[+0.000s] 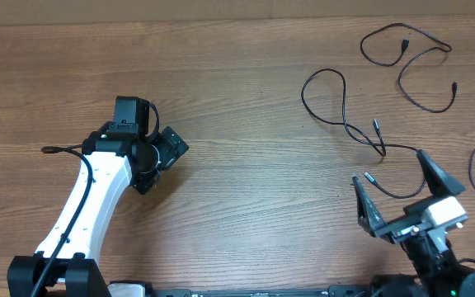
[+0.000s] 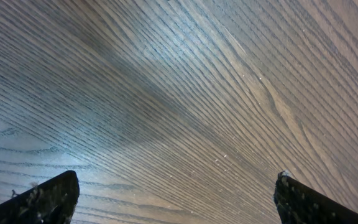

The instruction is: Untangle cables

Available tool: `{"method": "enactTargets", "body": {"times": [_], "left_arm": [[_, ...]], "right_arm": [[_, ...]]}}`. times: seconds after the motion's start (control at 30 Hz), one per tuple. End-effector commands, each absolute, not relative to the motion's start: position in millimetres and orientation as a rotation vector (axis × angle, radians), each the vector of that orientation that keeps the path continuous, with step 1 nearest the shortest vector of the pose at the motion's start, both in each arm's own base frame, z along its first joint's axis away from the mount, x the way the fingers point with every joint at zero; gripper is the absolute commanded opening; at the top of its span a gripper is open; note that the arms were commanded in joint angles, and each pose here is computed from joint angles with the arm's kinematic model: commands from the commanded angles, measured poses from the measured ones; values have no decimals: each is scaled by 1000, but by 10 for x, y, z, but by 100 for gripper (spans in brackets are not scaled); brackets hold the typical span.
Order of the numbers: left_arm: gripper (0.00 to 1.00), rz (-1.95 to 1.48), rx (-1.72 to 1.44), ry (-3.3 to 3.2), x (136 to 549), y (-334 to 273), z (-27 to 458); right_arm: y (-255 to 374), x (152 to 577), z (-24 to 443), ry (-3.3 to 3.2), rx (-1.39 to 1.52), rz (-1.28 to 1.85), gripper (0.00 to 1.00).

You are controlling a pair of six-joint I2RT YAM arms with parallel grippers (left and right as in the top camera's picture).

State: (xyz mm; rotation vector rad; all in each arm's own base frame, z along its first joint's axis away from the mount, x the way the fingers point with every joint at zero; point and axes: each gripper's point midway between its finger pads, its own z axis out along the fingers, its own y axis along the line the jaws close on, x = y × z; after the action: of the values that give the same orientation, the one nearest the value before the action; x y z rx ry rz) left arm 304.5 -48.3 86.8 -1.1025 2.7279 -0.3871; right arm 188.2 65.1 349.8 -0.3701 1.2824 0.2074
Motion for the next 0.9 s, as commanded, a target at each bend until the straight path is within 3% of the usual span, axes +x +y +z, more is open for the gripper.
{"method": "enactTargets", "body": {"times": [0.0, 0.87], "left_arm": [[99, -374, -1084, 2728, 3082, -474, 877], [100, -374, -1084, 2728, 3082, -474, 877]], "right_arm": [[623, 1963, 3296, 1292, -355, 202, 100], [589, 2353, 1770, 1535, -325, 245, 100]]}}
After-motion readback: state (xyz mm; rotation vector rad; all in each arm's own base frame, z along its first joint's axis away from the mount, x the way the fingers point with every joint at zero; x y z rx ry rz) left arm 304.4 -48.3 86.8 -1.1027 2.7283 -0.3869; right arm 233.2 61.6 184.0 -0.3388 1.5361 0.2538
